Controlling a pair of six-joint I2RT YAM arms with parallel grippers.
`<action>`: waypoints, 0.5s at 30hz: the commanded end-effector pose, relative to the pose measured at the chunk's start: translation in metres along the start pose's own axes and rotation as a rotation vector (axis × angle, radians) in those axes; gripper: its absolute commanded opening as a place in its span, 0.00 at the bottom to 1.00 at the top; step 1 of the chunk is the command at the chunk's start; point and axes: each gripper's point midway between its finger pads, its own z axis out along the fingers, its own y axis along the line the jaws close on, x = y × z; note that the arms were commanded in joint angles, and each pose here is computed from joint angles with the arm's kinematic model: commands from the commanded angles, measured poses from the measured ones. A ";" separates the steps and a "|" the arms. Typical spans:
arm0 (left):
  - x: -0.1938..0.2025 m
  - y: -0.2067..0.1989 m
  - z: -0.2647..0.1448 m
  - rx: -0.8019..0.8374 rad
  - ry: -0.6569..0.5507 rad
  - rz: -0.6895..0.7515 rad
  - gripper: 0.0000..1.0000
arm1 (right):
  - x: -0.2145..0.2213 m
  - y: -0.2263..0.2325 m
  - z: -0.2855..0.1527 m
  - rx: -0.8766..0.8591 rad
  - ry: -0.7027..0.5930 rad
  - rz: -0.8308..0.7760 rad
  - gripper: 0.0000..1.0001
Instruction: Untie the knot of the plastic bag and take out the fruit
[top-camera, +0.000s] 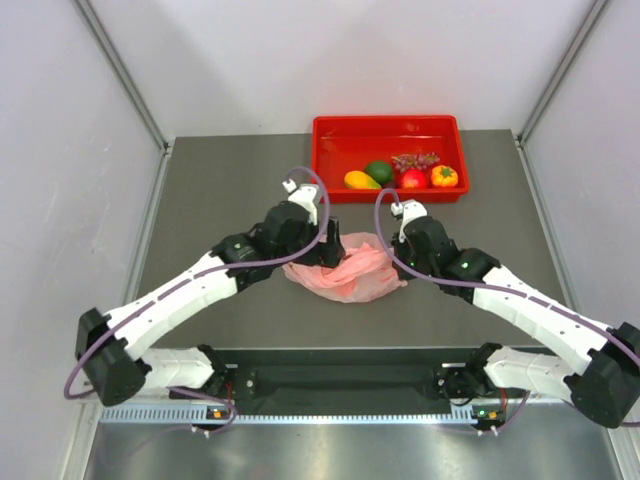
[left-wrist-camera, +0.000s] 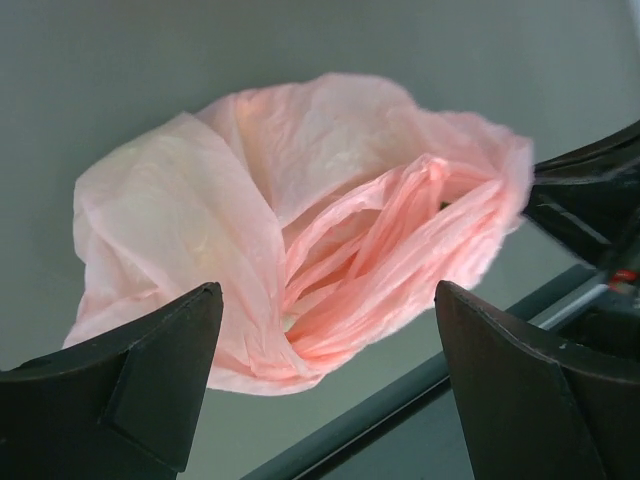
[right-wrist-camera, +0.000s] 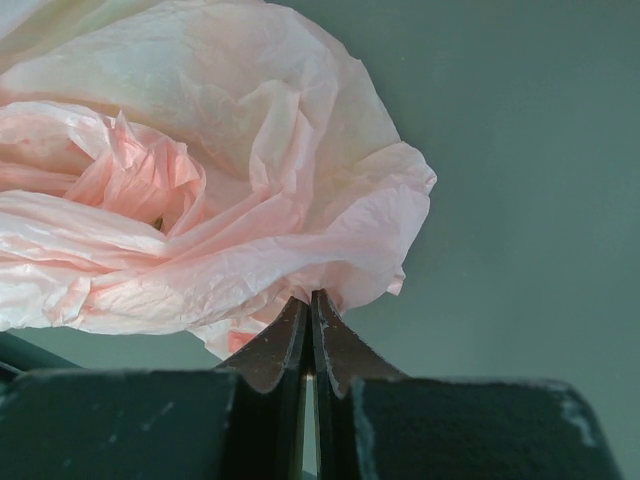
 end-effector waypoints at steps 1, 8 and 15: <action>0.012 0.019 0.012 -0.148 0.060 0.073 0.92 | -0.020 0.012 -0.003 -0.034 -0.060 -0.010 0.01; 0.042 0.050 0.026 -0.276 0.159 0.165 0.88 | -0.020 0.009 -0.004 -0.016 -0.064 0.001 0.01; 0.023 0.082 0.008 -0.432 0.101 0.218 0.40 | -0.017 -0.014 -0.007 0.105 -0.082 0.080 0.00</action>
